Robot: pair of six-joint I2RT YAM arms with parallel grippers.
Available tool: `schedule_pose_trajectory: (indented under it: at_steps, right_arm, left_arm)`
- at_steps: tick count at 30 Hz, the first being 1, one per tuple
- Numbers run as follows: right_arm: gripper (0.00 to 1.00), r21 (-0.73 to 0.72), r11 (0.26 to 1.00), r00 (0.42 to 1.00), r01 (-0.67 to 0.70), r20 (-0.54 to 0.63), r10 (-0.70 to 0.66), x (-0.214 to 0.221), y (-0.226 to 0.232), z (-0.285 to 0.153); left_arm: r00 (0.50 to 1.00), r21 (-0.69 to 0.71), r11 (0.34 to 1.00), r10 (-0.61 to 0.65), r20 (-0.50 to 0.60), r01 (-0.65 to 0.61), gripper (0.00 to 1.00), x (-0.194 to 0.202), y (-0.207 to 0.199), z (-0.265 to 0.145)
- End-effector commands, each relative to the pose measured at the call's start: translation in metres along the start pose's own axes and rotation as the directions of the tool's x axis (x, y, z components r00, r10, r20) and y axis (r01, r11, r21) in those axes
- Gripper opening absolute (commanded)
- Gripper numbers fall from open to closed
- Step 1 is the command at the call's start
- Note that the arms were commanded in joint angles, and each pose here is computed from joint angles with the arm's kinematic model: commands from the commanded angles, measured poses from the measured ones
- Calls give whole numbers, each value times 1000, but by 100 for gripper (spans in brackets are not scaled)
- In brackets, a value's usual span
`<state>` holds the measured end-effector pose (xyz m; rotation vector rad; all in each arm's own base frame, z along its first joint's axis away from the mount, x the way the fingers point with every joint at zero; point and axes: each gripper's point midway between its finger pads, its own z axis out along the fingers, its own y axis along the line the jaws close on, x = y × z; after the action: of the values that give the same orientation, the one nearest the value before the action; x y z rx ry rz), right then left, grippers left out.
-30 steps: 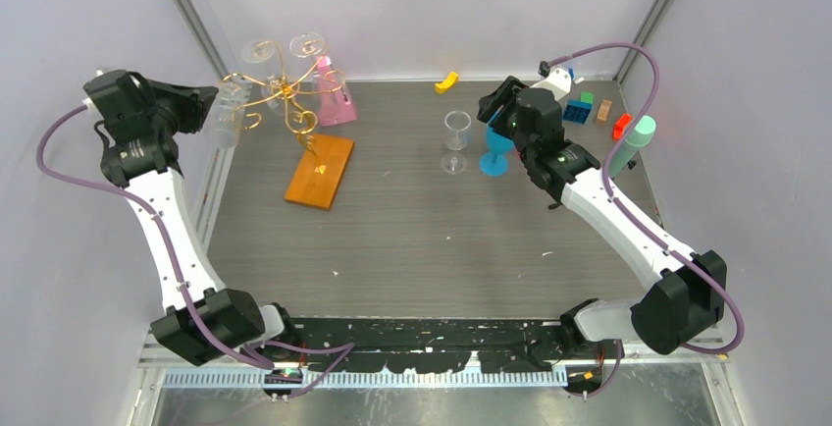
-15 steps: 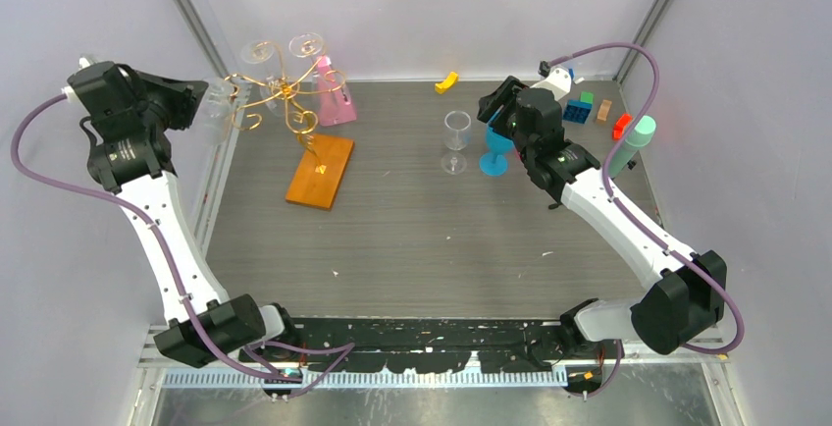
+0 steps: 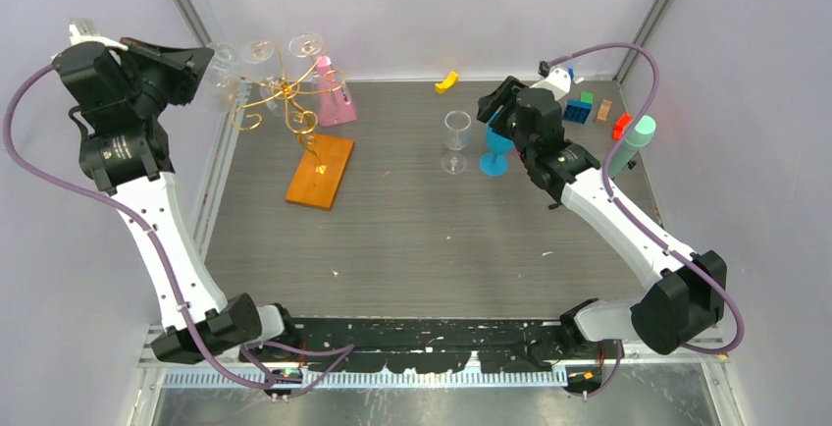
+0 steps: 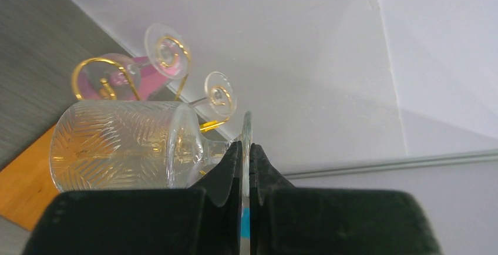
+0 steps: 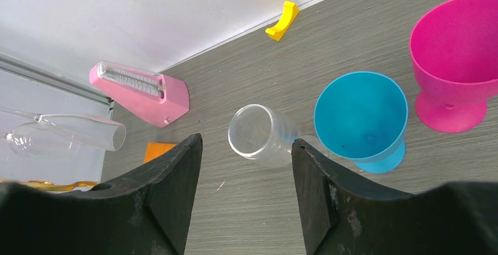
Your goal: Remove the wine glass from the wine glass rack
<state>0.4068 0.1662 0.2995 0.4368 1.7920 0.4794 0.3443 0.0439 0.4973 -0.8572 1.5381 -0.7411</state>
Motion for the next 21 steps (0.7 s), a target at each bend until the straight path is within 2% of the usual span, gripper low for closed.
schedule_pose_trajectory:
  at_steps: [1,12,21]
  right_arm:
    - [63,-61,997,997,-44,65,48,-24,15,-7]
    - [63,-95,993,997,-71,37,75,-18,24,-3]
    - [70,-231,972,999,-50,-29,45,-21,60,2]
  left_arm:
    - [1000,239,971,7,-22,-1,0,-2,-60,4]
    - [978,491,864,-6,-210,110,0,36,-134,33]
    - [914,622,724,-27,-405,297,0,88,-195,45]
